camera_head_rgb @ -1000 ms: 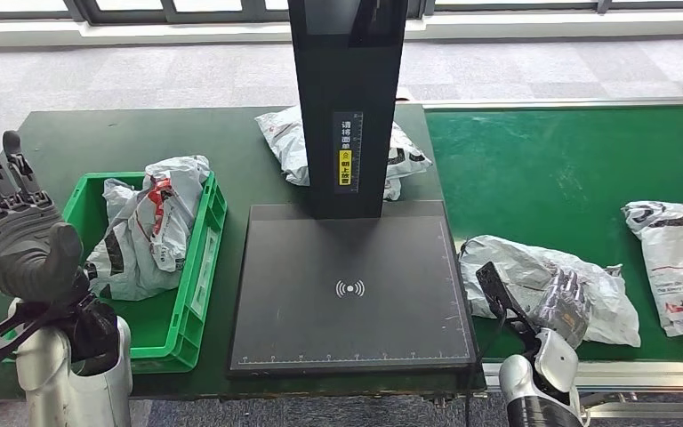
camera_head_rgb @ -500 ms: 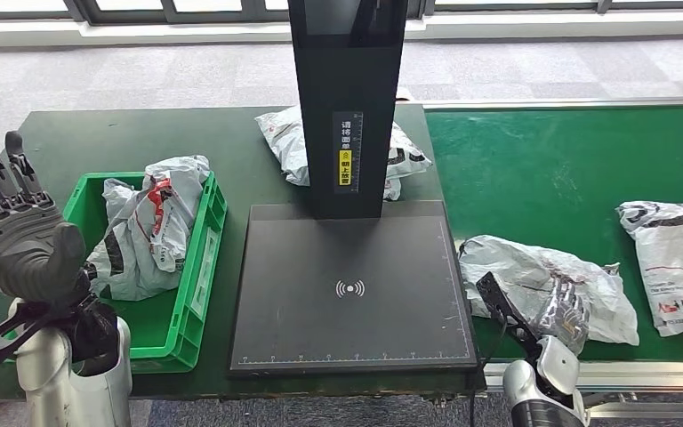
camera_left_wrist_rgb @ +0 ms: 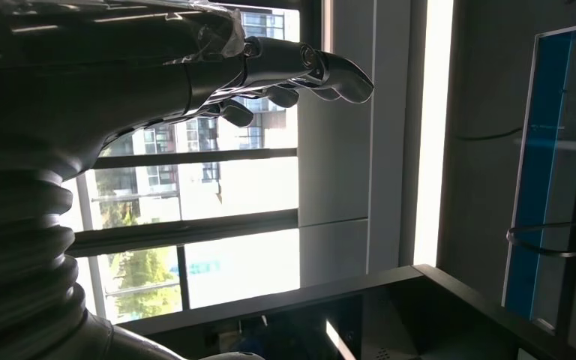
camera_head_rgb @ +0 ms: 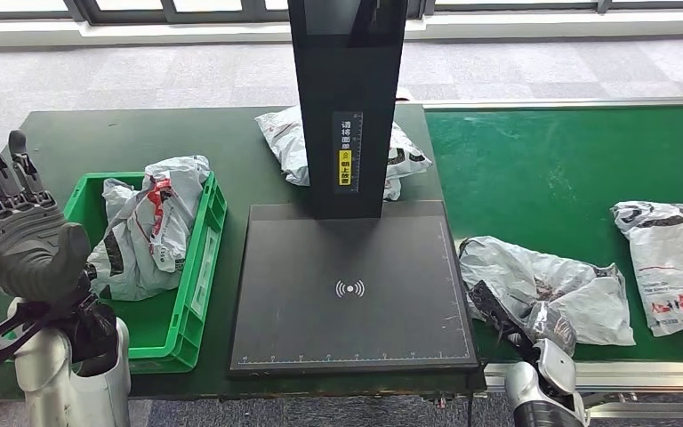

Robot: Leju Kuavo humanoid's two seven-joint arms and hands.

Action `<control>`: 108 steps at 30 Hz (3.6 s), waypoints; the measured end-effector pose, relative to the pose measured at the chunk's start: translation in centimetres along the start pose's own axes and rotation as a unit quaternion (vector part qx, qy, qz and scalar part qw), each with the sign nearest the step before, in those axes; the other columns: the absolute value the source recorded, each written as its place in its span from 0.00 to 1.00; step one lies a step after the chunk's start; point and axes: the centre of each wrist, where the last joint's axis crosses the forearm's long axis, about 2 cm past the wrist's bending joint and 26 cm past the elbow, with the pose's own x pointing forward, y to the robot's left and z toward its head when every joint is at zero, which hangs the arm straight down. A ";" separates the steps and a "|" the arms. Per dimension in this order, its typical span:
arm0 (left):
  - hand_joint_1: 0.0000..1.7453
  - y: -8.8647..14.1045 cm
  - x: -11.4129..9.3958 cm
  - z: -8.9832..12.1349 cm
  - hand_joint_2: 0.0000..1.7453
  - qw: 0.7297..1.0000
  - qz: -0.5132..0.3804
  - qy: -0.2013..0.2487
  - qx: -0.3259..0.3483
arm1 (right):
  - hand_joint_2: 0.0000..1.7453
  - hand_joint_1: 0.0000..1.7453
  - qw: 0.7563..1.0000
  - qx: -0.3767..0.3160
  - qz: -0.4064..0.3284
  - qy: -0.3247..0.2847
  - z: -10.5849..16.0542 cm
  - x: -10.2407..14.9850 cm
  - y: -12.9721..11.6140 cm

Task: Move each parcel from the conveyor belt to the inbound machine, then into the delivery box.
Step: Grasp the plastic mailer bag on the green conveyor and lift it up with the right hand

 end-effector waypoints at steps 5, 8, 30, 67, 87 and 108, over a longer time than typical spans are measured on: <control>0.00 0.0 0.0 0.0 1.00 1.000 -0.001 0.000 -0.001 | 1.00 1.00 1.000 0.001 -0.002 -0.001 0.0 0.0 0.0; 0.00 0.0 0.1 0.0 1.00 1.000 -0.002 0.000 -0.001 | 1.00 1.00 1.000 0.001 -0.001 -0.001 0.0 0.0 0.0; 0.00 -0.1 1.3 0.3 1.00 1.000 -0.019 -0.003 0.003 | 1.00 1.00 0.990 -0.129 -0.052 -0.039 1.0 0.3 -2.4; 0.00 -0.7 0.9 0.4 1.00 1.000 -0.018 0.002 0.006 | 1.00 0.00 0.976 -0.214 -0.027 0.010 4.5 1.4 -4.5; 0.00 -0.7 0.9 0.2 1.00 1.000 -0.017 0.002 0.005 | 1.00 0.00 0.984 -0.178 -0.004 0.024 3.6 0.6 -3.4; 0.00 -0.7 0.8 -0.1 1.00 1.000 -0.017 0.006 -0.009 | 1.00 0.51 1.000 0.004 -0.019 -0.024 0.2 0.4 -0.8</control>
